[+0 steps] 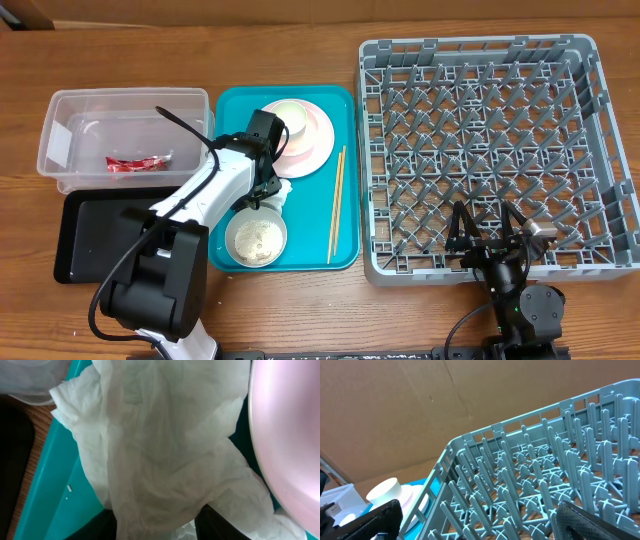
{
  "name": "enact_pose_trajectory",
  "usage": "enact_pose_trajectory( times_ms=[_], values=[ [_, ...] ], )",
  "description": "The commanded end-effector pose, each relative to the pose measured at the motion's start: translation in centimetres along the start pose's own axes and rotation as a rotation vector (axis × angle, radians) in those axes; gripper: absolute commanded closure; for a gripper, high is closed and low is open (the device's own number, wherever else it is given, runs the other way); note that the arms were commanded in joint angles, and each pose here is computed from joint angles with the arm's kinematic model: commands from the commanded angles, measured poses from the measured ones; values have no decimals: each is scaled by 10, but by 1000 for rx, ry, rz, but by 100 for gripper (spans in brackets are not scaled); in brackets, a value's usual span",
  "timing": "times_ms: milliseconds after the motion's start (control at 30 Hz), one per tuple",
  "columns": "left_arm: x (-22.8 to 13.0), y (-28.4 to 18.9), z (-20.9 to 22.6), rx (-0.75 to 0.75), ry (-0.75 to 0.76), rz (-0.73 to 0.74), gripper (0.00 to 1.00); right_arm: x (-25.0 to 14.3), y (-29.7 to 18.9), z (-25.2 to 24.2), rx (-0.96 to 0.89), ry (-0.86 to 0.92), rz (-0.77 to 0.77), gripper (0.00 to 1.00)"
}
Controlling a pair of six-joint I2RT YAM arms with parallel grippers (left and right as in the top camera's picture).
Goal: Sort waste into correct bins and load items into the dishwasher
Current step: 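Move the left gripper to the white tissue and grasp it, then carry the tissue left and release it into the clear bin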
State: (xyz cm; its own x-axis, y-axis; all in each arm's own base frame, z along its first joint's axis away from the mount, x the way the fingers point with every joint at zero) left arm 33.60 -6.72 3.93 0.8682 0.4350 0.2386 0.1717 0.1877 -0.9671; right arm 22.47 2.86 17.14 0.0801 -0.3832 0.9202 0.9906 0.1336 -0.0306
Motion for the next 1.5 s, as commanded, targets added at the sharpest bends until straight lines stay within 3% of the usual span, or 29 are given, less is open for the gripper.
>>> enact_pose_trajectory(
  times_ms=[0, 133, 233, 267, 467, 733, 967, 1300, 1467],
  values=[
    [-3, 6, -4, -23, 65, 20, 53, -1, 0, -2, -1, -2, -4, 0],
    [-4, 5, -11, -63, 127, 28, 63, -1, 0, -2, -1, -3, -4, 0],
    [-1, 3, -12, -68, 148, 25, 92, -1, 0, -2, -1, -3, -4, 0],
    [-1, 1, -12, -67, 151, 25, 96, -1, 0, -2, -1, -3, -4, 0],
    [16, -26, -16, -89, 154, -4, 96, -1, 0, -2, -1, -2, -4, 0],
    [53, -115, -18, -181, 122, -131, 96, -1, 0, -2, -1, -2, -4, 0],
    [88, -166, 14, -217, 25, -234, 96, -1, 0, -2, -1, -3, -4, 0],
    [139, -141, 110, -107, -235, -247, 91, -1, 0, -2, -1, -3, -4, 0],
    [153, -111, 137, -56, -297, -209, 91, -1, 0, -2, -1, -3, -4, 0]
  ],
)
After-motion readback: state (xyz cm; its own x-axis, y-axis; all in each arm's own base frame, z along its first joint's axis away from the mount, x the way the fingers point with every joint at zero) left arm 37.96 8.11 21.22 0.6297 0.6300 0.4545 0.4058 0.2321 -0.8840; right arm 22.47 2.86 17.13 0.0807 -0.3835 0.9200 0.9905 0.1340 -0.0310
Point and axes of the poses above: each gripper's point midway between its finger pads, its own y axis out along the fingers, its own z axis along the line the jaws close on, x = y × z, the point moved 2 cm from there along -y, back along the fingers, and after that the axes turned 1 degree about y, right-handed, at the moved point
